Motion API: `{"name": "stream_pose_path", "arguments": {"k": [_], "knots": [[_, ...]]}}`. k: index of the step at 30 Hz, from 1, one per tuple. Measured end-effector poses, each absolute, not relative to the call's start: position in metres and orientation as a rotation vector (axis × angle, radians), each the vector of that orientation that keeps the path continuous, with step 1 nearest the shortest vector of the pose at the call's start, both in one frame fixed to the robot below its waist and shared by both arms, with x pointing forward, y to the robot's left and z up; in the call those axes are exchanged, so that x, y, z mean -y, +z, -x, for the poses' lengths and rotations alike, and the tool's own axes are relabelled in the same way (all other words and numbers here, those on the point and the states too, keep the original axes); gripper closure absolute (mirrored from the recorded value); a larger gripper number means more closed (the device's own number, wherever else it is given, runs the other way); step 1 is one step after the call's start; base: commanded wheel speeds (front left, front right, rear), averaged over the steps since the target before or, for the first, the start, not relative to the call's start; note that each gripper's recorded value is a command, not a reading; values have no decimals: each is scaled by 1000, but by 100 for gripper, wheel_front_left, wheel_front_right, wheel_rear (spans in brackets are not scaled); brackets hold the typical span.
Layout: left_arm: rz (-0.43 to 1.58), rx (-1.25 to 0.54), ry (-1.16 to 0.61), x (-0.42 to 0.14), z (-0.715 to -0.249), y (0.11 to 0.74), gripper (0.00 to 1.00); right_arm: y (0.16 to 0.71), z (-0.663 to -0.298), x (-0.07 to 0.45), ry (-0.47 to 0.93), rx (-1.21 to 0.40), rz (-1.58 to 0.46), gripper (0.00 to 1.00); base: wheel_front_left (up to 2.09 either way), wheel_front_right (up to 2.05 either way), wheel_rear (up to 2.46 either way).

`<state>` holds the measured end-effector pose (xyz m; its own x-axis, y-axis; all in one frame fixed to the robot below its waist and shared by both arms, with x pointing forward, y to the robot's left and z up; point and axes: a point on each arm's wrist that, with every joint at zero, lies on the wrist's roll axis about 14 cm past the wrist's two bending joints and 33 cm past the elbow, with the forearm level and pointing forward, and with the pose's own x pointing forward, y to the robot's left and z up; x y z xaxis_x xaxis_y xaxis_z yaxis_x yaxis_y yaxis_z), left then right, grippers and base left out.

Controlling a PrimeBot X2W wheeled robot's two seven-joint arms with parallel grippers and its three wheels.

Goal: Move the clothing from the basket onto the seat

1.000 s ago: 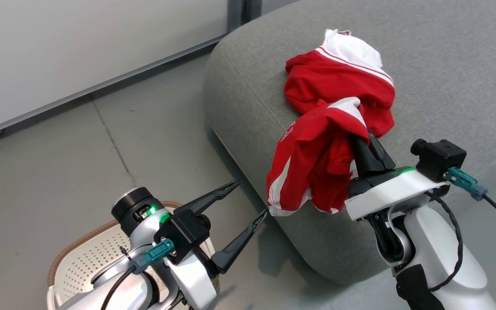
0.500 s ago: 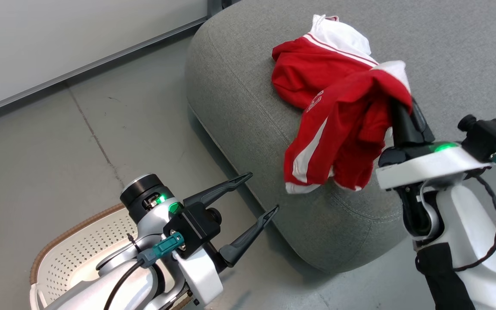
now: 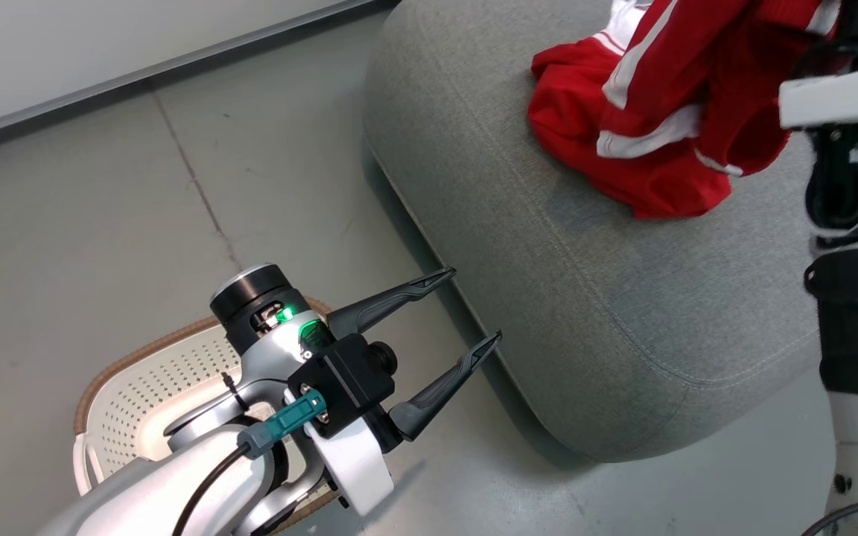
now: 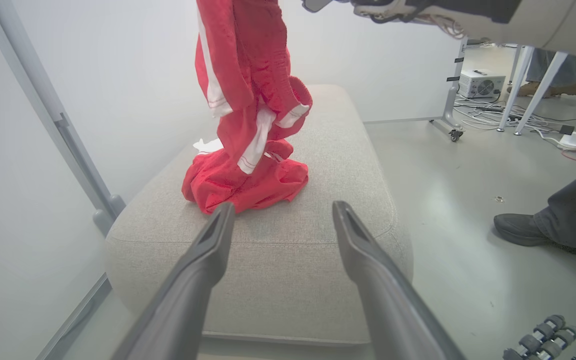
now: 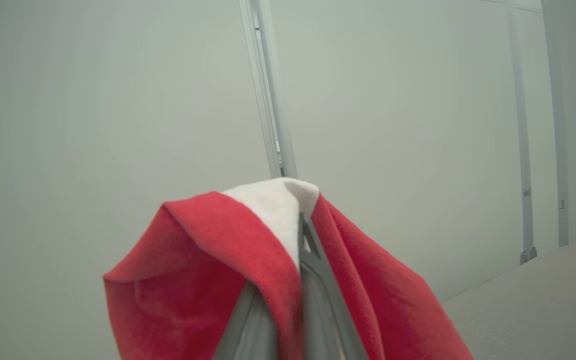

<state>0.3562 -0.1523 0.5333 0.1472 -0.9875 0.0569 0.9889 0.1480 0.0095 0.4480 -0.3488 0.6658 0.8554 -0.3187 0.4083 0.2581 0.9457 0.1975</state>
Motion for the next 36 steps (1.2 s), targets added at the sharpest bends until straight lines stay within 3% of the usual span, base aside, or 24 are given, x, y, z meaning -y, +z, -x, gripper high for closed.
{"name": "stream_pose_path", "arguments": {"k": [10, 19, 27, 28, 29, 30, 31, 36], "knots": [[37, 55, -1399, 138, -384, 516, 0, 644, -501, 386, -387, 393, -91, 100, 0, 0, 0], [37, 0, -1371, 123, -412, 477, 0, 535, -527, 406, -486, 169, -138, 100, 0, 0, 0], [57, -62, -1344, 114, -428, 443, 0, 444, -516, 420, -588, -29, -158, 100, 0, 0, 0], [61, -67, -1341, 113, -429, 440, 0, 438, -515, 422, -598, -43, -159, 90, 0, 0, 0], [65, -72, -1339, 113, -430, 437, 0, 431, -514, 423, -602, -62, -155, 68, 0, 0, 0], [68, -76, -1338, 113, -431, 435, 0, 426, -513, 423, -606, -75, -148, 5, 0, 0, 0], [72, -78, -1337, 113, -431, 434, 0, 423, -512, 425, -612, -82, -145, 0, 0, 0, 0], [70, -63, -1337, 114, -431, 437, 0, 426, -504, 430, -627, -92, -133, 0, 0, 0, 0]]}}
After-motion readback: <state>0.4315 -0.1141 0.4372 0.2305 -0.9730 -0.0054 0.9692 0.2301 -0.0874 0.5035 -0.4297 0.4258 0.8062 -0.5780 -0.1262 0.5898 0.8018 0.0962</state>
